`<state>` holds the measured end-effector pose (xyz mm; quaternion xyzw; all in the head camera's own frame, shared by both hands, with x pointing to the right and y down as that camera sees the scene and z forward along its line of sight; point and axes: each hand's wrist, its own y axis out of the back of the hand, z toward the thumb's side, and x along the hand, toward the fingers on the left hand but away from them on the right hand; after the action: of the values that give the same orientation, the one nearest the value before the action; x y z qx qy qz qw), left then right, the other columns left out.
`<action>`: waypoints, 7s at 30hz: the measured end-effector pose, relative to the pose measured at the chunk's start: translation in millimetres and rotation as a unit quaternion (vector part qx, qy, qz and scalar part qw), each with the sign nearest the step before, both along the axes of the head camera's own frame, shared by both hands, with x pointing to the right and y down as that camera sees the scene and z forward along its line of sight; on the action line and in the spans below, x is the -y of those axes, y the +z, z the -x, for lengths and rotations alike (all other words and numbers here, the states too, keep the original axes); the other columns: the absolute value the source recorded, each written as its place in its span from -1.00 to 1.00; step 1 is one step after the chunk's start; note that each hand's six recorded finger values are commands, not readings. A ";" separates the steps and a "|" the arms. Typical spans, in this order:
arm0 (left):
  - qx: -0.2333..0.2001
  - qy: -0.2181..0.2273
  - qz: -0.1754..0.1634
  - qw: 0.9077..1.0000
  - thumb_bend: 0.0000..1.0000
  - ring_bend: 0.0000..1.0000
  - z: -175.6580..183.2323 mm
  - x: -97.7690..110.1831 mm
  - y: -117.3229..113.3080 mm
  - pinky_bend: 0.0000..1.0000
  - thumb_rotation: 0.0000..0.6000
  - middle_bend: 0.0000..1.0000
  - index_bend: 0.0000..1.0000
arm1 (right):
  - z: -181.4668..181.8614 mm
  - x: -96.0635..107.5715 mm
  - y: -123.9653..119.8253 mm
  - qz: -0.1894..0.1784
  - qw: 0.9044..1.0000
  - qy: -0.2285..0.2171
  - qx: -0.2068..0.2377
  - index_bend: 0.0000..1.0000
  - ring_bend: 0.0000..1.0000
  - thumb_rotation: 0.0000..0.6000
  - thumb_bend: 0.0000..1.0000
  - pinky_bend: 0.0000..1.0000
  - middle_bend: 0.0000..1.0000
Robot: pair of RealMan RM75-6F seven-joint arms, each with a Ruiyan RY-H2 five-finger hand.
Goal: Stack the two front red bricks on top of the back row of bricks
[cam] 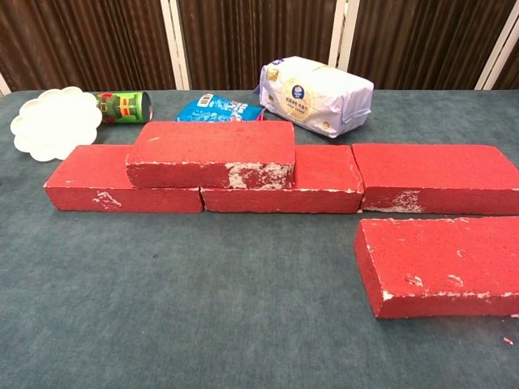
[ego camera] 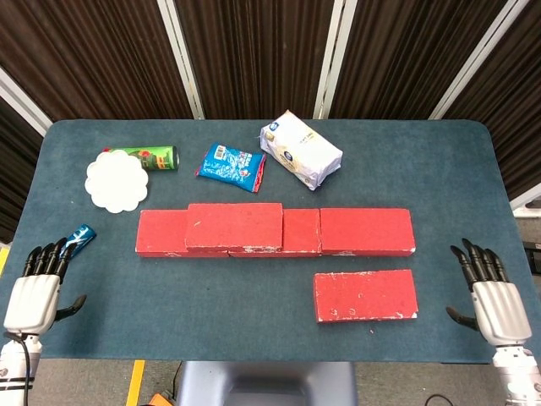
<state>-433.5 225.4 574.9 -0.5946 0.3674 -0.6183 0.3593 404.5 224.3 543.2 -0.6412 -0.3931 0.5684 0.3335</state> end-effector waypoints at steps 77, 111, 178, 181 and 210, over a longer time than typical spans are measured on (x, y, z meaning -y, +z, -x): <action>0.010 -0.034 0.015 0.999 -0.54 -1.00 15.5 -9.8 6.1 -0.89 1.00 -1.00 -1.00 | 115.6 15.6 98.6 0.276 0.952 -0.127 -0.045 -0.82 -1.00 1.00 -1.00 -1.00 -1.00; 0.004 -0.037 0.018 0.999 -0.54 -1.00 14.5 -10.5 6.8 -0.89 1.00 -1.00 -1.00 | 128.0 10.9 108.7 0.258 0.953 -0.148 -0.053 -0.63 -0.49 1.00 -0.79 -1.00 -0.45; -0.004 -0.045 0.031 0.998 -0.54 -1.00 15.4 -10.2 11.2 -0.88 1.00 -1.00 -1.00 | 163.1 160.9 65.0 0.204 0.969 -0.104 -0.087 -0.45 -0.45 1.00 -0.65 -1.00 -0.36; -0.003 -0.046 0.030 0.998 -0.54 -1.00 15.8 -10.2 11.0 -0.88 1.00 -1.00 -1.00 | 167.6 162.7 69.1 0.203 0.970 -0.106 -0.084 -0.45 -0.45 1.00 -0.65 -1.00 -0.36; -0.006 -0.049 0.027 0.998 -0.54 -1.00 17.8 -9.1 9.1 -0.88 1.00 -1.00 -1.00 | 194.5 172.5 104.7 0.204 0.971 -0.102 -0.075 -0.45 -0.48 1.00 -0.65 -1.00 -0.36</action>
<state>-451.3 234.5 584.1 -0.5889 0.3811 -0.6415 0.3104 210.0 51.8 647.8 -0.6882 -0.1754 0.6458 0.2801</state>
